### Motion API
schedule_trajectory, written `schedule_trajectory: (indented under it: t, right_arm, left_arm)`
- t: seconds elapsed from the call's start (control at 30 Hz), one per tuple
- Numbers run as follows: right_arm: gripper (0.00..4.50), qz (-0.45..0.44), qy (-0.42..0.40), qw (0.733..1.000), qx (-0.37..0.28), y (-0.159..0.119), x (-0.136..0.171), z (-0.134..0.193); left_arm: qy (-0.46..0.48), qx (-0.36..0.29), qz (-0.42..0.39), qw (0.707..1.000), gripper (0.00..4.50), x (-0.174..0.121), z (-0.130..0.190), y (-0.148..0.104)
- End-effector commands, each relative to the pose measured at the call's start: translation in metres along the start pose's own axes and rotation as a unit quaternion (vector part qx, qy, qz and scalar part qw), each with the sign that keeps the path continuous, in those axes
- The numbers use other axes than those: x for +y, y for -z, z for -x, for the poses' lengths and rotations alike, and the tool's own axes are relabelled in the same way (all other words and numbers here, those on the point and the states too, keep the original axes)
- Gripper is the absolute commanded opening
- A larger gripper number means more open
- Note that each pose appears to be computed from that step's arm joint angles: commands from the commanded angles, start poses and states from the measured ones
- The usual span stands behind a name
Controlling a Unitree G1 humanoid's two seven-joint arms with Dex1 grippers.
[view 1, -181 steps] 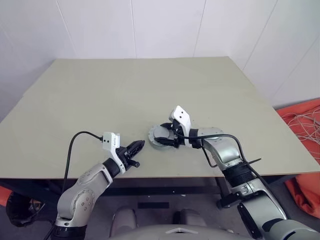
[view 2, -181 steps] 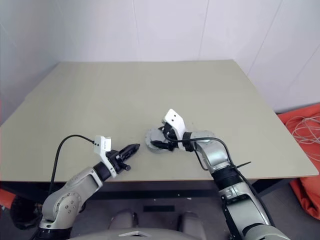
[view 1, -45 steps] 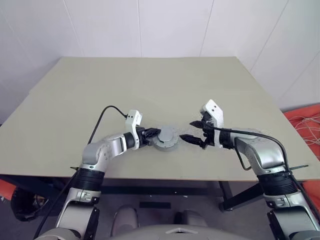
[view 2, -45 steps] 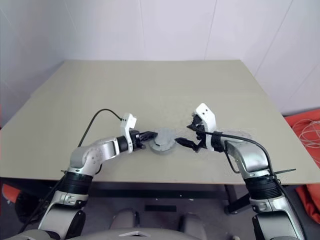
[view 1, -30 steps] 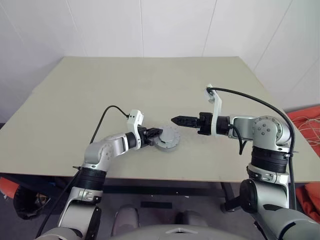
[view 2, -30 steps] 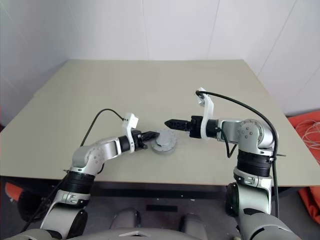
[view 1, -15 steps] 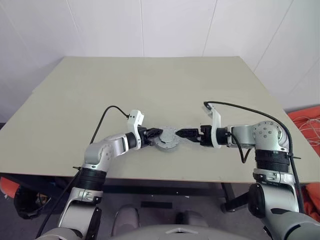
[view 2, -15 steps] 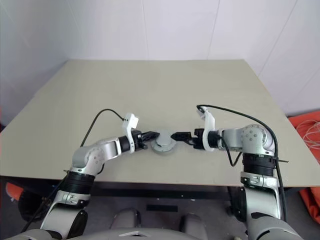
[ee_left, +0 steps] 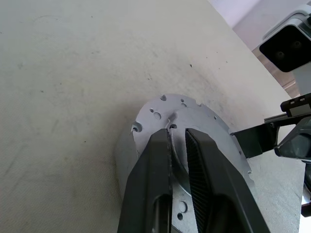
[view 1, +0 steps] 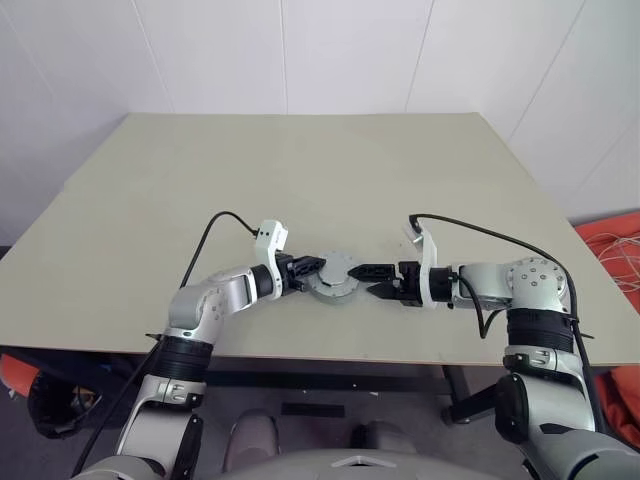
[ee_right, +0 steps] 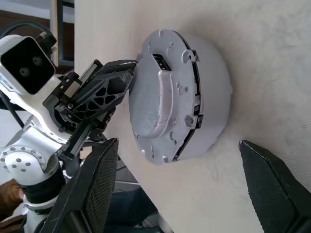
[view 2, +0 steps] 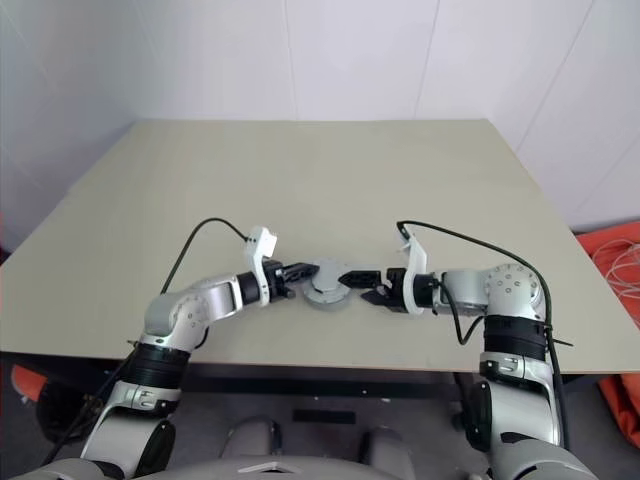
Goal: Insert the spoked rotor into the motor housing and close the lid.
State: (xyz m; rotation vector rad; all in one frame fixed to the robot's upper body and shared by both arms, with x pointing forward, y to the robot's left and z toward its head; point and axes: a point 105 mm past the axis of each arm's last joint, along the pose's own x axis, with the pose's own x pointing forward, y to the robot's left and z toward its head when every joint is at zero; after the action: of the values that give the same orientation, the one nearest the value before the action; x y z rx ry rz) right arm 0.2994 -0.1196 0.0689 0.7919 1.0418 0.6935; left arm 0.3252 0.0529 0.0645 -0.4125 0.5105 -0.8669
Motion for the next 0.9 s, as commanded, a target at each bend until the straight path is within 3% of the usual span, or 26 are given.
schedule_trajectory:
  t: [0.03,0.6,0.83,0.9]
  right_arm:
    - [4.48,-0.006,-0.039,0.999,-0.015,-0.007,0.016,-0.001]
    - [4.48,-0.087,-0.079,0.991,-0.068,-0.013,0.036,-0.038]
    - [4.48,-0.082,-0.079,0.992,-0.059,-0.007,0.043,-0.046]
    - [4.1,-0.08,-0.074,0.993,-0.053,-0.005,0.042,-0.047]
  left_arm:
    - [-0.007,0.032,0.013,0.999,0.57,0.002,-0.001,0.017]
    - [-0.008,0.033,0.011,0.999,0.57,0.002,-0.001,0.017]
    - [-0.008,0.034,0.01,0.999,0.57,0.002,-0.002,0.017]
    - [-0.008,0.033,0.01,0.999,0.57,0.002,-0.002,0.017]
